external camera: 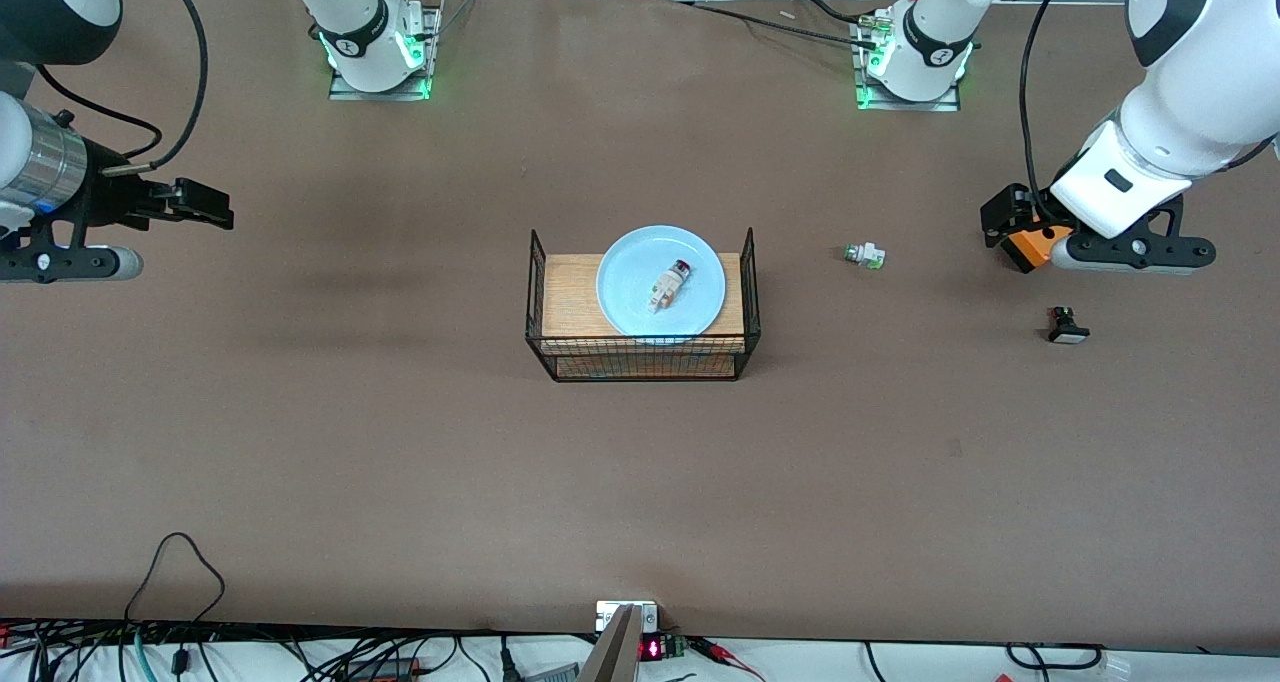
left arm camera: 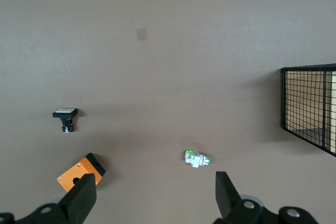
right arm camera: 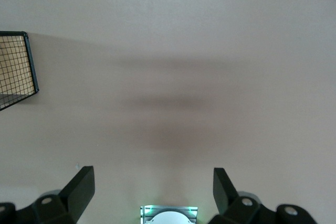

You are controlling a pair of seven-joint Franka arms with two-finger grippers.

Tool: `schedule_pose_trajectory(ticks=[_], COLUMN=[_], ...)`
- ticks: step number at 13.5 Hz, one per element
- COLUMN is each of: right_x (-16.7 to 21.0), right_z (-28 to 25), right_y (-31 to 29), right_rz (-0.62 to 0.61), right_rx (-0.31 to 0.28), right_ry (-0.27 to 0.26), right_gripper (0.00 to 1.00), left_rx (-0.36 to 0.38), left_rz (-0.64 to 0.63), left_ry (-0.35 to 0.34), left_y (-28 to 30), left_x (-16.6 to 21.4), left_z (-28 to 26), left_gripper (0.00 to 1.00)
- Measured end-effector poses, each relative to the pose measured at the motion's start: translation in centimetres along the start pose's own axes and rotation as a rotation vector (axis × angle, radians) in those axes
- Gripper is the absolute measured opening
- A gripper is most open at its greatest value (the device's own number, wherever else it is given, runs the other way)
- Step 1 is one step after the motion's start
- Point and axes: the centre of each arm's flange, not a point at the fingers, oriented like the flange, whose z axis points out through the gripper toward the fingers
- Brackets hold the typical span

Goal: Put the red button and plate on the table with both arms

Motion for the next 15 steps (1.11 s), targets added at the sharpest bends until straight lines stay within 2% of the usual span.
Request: schedule_pose_trajectory(ticks=[6, 9, 11, 15], right_x=[0.0, 0.1, 0.1, 0.1], right_z=[-0.2, 0.0, 0.1, 0.1], right_y=[0.0, 0.0, 0.0, 0.0], right_rz=[0.0, 0.0, 0.0, 0.0], right_rx=[0.0, 0.0, 0.0, 0.0], right_ry=[0.003, 0.0, 0.0, -0.001], right_gripper=[1.0, 1.0, 1.0, 1.0], left_rx=[0.001, 0.005, -0.029, -0.081], left_rz=[0.001, 0.017, 0.066, 0.217], left_ry=[-0.009, -0.098, -0.118, -0.106], left_y=[0.0, 0.9, 4.1, 15.2], left_x=[-0.1, -1.2, -1.5, -1.0], left_z=[0.1, 0.6, -0.4, -1.3], left_gripper=[1.0, 1.0, 1.0, 1.0])
